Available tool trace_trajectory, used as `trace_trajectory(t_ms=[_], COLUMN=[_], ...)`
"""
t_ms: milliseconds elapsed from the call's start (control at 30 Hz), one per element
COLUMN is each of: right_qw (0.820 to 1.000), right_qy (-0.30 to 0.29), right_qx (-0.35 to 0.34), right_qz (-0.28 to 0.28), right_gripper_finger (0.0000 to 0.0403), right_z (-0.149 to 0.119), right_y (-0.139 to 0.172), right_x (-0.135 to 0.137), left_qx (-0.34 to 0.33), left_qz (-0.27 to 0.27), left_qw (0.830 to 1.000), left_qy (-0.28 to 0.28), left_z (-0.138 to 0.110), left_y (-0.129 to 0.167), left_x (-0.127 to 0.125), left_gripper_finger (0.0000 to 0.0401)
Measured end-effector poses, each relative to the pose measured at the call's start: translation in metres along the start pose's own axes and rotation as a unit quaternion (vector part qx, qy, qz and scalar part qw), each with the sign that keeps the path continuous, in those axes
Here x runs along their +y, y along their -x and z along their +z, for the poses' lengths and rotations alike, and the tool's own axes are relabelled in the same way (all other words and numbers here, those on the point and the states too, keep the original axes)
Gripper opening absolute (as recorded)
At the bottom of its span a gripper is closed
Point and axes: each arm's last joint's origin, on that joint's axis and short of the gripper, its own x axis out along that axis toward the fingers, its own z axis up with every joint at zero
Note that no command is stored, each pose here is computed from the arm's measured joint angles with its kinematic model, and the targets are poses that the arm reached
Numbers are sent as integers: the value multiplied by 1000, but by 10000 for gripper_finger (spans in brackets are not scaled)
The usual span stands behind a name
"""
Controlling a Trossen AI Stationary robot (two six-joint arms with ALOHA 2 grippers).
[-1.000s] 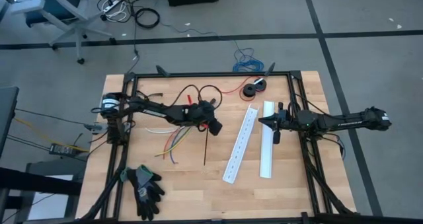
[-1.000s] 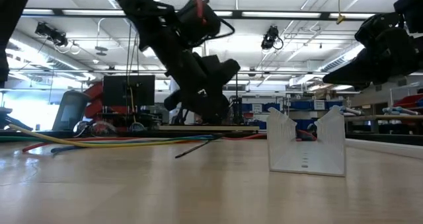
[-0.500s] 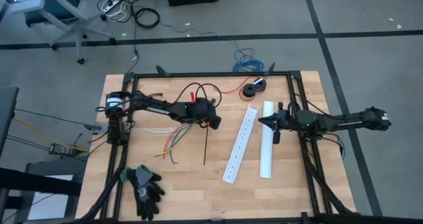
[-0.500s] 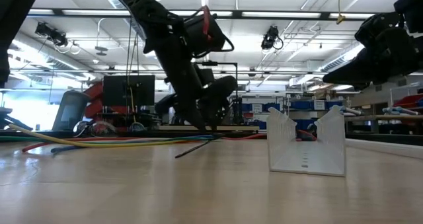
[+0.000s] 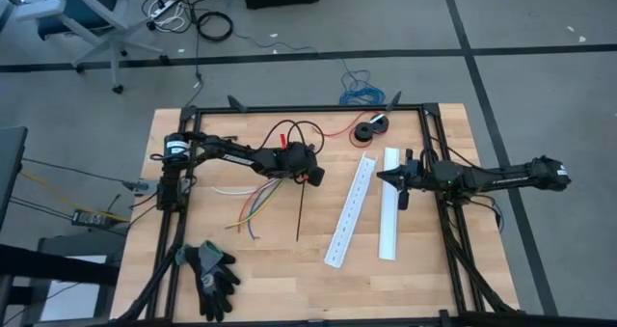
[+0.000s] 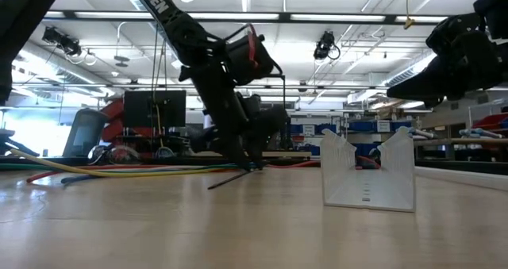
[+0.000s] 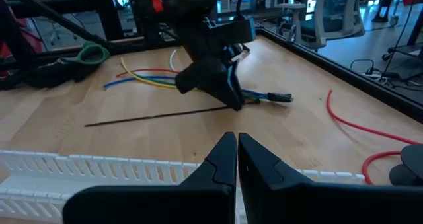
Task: Ziptie cables
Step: Wrap the cable wires with the black zip tie
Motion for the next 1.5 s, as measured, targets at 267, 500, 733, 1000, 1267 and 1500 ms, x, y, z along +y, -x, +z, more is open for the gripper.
trace_trajectory(t_ms=[267,500,733,1000,1267,1500], right_qw=[1000,1000,1000,1000,1000,1000], right_qy=[-1,-2,-2,-3,-3,-4], right_qx=[-4,-7,-7,-9,-11,-15], right_qz=[0,1,1,1,1,2], right_gripper_finger=[7,7,7,7,7,7], right_z=[1,1,1,2,2,3], right_y=[0,0,0,0,0,0], right_x=[0,0,0,0,0,0], left_qx=[2,1,-1,18,-24,-79], left_qz=[6,-2,-21,-72,-113,-159], left_qw=[1000,998,992,983,973,962], left_qy=[-21,-67,-125,-170,-201,-208], left_z=[-3,-3,-6,-16,-24,-27], left_y=[-5,-4,6,15,29,56], left_x=[1,0,-8,-21,-40,-36], left_gripper_finger=[50,4,2,1,1,0])
